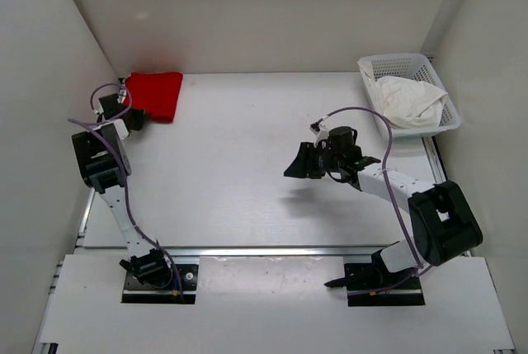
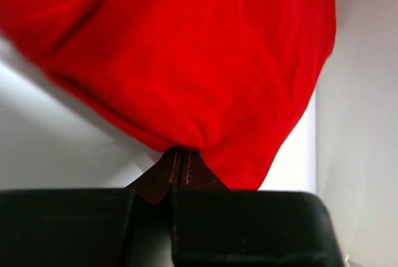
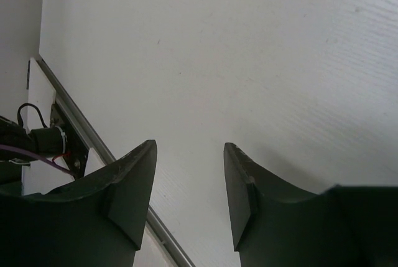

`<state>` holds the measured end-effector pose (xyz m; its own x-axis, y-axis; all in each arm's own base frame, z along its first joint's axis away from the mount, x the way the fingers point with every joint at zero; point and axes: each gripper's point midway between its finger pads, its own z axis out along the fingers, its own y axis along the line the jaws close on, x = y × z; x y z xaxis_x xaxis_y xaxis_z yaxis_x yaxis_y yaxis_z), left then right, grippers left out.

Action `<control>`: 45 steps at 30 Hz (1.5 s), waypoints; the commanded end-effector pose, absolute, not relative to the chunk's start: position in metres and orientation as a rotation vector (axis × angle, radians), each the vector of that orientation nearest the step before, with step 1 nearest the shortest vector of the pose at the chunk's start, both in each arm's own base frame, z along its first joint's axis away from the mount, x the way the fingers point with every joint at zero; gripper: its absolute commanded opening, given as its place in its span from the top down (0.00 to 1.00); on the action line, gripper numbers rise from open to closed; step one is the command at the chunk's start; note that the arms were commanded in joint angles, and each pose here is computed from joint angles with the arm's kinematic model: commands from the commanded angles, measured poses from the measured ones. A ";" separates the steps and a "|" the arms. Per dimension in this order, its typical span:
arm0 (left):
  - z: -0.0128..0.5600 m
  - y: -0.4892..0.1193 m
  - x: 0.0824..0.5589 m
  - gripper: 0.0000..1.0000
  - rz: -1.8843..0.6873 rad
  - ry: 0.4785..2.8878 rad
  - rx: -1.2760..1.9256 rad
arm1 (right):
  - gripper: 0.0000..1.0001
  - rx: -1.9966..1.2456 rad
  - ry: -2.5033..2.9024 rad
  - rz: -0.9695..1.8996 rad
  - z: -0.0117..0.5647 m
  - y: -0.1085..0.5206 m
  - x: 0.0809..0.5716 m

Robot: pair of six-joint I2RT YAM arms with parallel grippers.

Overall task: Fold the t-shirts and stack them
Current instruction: Put the neatly folded tshirt into the corner of the board with the left arm, then grab crumpled tshirt from bin with the right arm

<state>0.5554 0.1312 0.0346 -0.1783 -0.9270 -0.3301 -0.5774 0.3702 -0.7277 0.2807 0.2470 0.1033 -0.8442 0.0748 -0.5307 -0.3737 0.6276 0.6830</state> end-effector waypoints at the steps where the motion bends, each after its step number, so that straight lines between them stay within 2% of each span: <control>1: 0.052 0.143 0.576 0.97 -0.593 1.819 -1.306 | 0.54 -0.261 2.269 1.163 0.121 0.249 0.279; 3: 0.048 0.152 0.578 0.98 -0.561 1.810 -1.330 | 0.54 -0.261 2.279 1.181 0.117 0.247 0.274; 5: 0.048 0.159 0.578 0.94 -0.559 1.798 -1.339 | 0.54 -0.246 2.297 1.176 0.110 0.243 0.271; 8: 0.057 0.169 0.571 0.82 -0.551 1.755 -1.339 | 0.54 -0.230 2.303 1.166 0.108 0.238 0.276; 10: 0.064 0.168 0.565 0.69 -0.545 1.733 -1.324 | 0.53 -0.224 2.307 1.160 0.108 0.239 0.279; 11: 0.065 0.167 0.562 0.60 -0.544 1.729 -1.320 | 0.52 -0.222 2.292 1.157 0.111 0.238 0.282; 12: 0.068 0.169 0.556 0.47 -0.534 1.721 -1.319 | 0.52 -0.232 2.299 1.152 0.110 0.240 0.283; 15: 0.081 0.163 0.541 0.20 -0.521 1.727 -1.280 | 0.48 -0.241 2.303 1.103 0.112 0.242 0.287; 19: 0.102 0.154 0.522 0.04 -0.481 1.715 -1.260 | 0.50 -0.227 2.288 1.103 0.119 0.248 0.295; 21: 0.120 0.138 0.513 0.05 -0.486 1.711 -1.220 | 0.61 -0.239 2.242 1.100 0.132 0.250 0.303; 22: 0.123 0.134 0.510 0.13 -0.483 1.713 -1.205 | 0.67 -0.234 2.233 1.082 0.135 0.251 0.307; 23: 0.133 0.119 0.505 0.20 -0.498 1.709 -1.180 | 0.79 -0.202 2.212 1.054 0.143 0.248 0.319; 24: 0.142 0.104 0.500 0.33 -0.508 1.705 -1.143 | 0.91 -0.189 2.196 0.998 0.148 0.243 0.332; 26: 0.154 0.065 0.495 0.51 -0.544 1.733 -1.058 | 1.00 -0.150 2.166 0.897 0.163 0.233 0.359; 30: 0.180 -0.038 0.476 0.59 -0.657 1.800 -0.824 | 1.00 -0.005 2.144 0.693 0.194 0.180 0.418; 33: 0.193 -0.136 0.444 0.58 -0.790 1.881 -0.590 | 1.00 0.161 2.083 0.562 0.219 0.117 0.450; 34: 0.195 -0.152 0.437 0.57 -0.801 1.890 -0.523 | 1.00 0.203 2.082 0.522 0.219 0.100 0.455; 37: 0.189 -0.237 0.379 0.52 -0.909 1.974 -0.254 | 0.97 0.397 2.029 0.337 0.230 0.005 0.481; 42: 0.159 -0.291 0.307 0.49 -1.041 2.074 -0.053 | 0.95 0.479 2.095 0.109 0.206 -0.068 0.506; 45: 0.140 -0.305 0.271 0.46 -1.059 2.133 0.081 | 0.82 0.454 2.118 0.043 0.189 -0.084 0.525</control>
